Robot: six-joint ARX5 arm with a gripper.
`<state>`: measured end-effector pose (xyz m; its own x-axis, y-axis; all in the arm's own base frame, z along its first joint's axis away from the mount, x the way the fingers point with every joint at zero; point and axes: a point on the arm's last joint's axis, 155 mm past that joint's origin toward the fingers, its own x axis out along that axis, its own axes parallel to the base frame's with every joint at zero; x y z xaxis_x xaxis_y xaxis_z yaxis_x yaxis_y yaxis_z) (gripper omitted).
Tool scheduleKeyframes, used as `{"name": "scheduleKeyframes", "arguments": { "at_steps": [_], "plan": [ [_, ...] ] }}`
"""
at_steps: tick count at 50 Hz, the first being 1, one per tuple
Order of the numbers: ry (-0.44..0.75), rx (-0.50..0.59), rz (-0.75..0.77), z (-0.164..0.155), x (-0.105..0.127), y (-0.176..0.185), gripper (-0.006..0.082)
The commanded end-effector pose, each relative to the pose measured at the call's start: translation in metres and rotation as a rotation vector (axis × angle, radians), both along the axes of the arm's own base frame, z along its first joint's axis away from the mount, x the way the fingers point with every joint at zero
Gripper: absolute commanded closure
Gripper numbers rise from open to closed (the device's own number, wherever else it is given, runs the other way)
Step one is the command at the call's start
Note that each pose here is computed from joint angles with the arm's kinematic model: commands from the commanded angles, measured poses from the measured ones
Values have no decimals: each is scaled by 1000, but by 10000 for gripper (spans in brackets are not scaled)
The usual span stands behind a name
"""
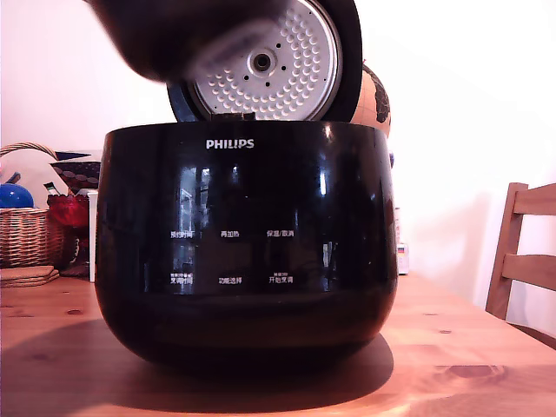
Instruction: Place the pot you are holding inside the rice cooker
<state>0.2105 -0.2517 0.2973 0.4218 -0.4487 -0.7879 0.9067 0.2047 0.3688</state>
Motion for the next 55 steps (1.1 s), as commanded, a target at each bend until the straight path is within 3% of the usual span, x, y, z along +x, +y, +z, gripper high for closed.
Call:
{"name": "scheduleKeyframes", "arguments": {
  "at_steps": [1,11,30,55],
  "plan": [
    [-51,-22,-42,12,1,-10,791],
    [-82,76,-145,-4,1,-23,791],
    [-215,298,-313,-19,27,-11,791],
    [-111,270,-376,-37,29,-10,791]
  ]
}}
